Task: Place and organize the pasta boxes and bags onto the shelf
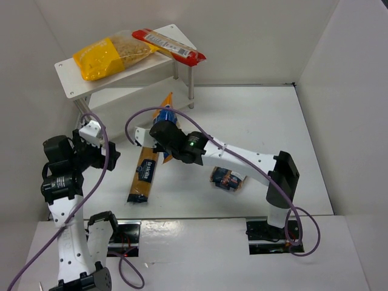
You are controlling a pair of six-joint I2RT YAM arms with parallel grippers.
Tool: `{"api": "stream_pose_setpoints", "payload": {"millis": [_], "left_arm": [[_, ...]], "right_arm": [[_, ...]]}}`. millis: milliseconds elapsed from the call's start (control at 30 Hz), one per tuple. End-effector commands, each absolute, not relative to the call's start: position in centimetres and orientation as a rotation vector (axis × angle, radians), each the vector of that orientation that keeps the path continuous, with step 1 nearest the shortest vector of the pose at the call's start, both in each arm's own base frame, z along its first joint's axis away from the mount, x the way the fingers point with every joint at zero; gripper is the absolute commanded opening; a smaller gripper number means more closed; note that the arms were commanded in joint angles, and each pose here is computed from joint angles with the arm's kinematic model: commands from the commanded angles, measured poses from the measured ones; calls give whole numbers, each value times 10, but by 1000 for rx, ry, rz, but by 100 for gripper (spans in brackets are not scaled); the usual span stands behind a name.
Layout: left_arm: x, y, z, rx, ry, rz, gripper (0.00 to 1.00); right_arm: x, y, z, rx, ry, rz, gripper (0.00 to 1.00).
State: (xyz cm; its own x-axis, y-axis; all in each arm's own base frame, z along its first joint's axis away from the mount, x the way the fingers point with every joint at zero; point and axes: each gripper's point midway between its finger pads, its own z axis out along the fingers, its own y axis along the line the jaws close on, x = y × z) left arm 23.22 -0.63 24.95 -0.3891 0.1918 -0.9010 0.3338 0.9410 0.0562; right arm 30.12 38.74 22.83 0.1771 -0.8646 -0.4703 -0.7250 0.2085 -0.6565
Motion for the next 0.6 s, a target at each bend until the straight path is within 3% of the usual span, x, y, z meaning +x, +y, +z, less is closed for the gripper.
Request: {"api": "stream_pose_setpoints", "payload": {"millis": [0,567], "left_arm": [[236,4,261,316,1949,-97,100],[225,79,283,-132,1902,255,100]], "right_arm": [[343,370,289,-1241,1464,-465,0],[379,353,291,-1159,1223,-859,0]]}}
